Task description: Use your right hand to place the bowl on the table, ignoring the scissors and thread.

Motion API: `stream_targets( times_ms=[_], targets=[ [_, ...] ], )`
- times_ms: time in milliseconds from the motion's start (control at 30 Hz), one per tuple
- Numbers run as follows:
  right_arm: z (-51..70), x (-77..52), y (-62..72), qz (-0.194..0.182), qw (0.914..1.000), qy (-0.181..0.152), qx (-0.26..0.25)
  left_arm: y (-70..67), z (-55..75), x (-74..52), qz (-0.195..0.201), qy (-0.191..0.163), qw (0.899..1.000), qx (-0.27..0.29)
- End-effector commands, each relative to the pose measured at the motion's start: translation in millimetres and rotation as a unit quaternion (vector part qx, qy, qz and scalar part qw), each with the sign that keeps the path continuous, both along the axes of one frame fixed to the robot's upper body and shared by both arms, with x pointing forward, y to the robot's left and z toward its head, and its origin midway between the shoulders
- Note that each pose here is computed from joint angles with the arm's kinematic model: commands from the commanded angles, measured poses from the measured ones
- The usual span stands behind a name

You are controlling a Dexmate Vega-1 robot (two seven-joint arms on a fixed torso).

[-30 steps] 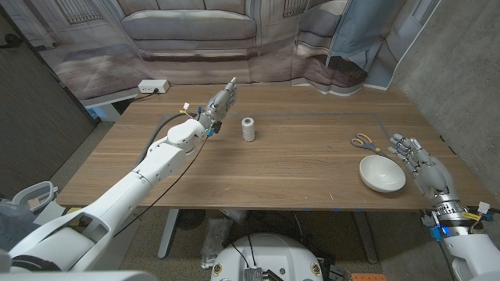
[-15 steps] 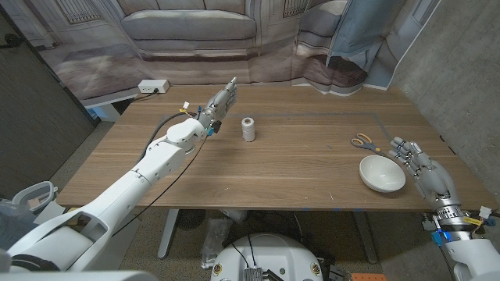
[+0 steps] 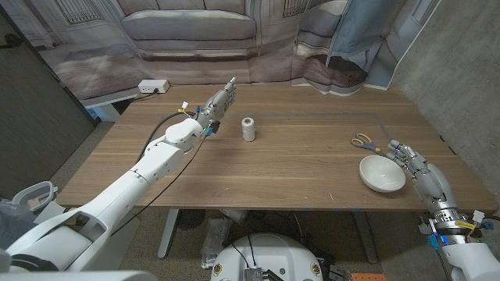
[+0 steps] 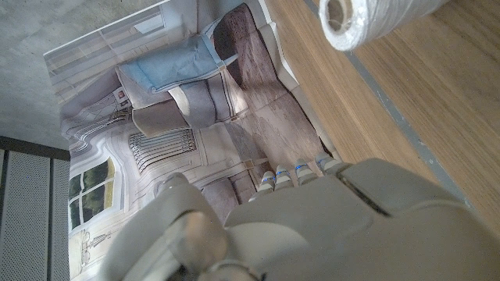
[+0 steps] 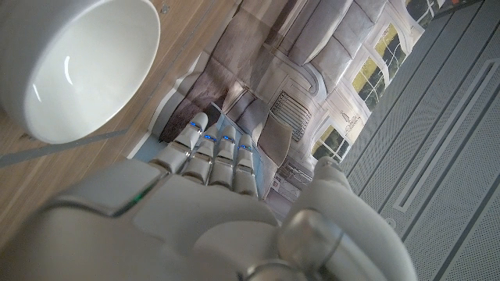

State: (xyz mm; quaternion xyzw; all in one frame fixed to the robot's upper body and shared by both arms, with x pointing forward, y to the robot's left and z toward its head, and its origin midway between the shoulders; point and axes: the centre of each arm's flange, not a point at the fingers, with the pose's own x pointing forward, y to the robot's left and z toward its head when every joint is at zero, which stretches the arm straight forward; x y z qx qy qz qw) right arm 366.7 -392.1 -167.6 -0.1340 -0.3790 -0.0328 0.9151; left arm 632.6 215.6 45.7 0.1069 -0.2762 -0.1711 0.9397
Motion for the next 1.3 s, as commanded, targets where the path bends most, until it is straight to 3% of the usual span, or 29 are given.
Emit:
stream_targets(
  times_ms=[33, 767, 1300],
  targets=[
    [-6.4, 0.6, 2.5, -0.010, 0.9999, 0.004, -0.009, 1.7, 2.8, -2.1, 0.003, -0.009, 1.000, 0.015],
    [-3.3, -4.5, 14.4, -0.056, 0.9974, 0.001, -0.045, 8.5, -9.7, 3.5, -0.009, -0.020, 1.000, 0.000],
    [-2.4, -5.7, 18.9, -0.102, 0.9912, 0.001, -0.084, 9.3, -4.5, 3.7, -0.008, -0.020, 1.000, 0.011]
  ],
)
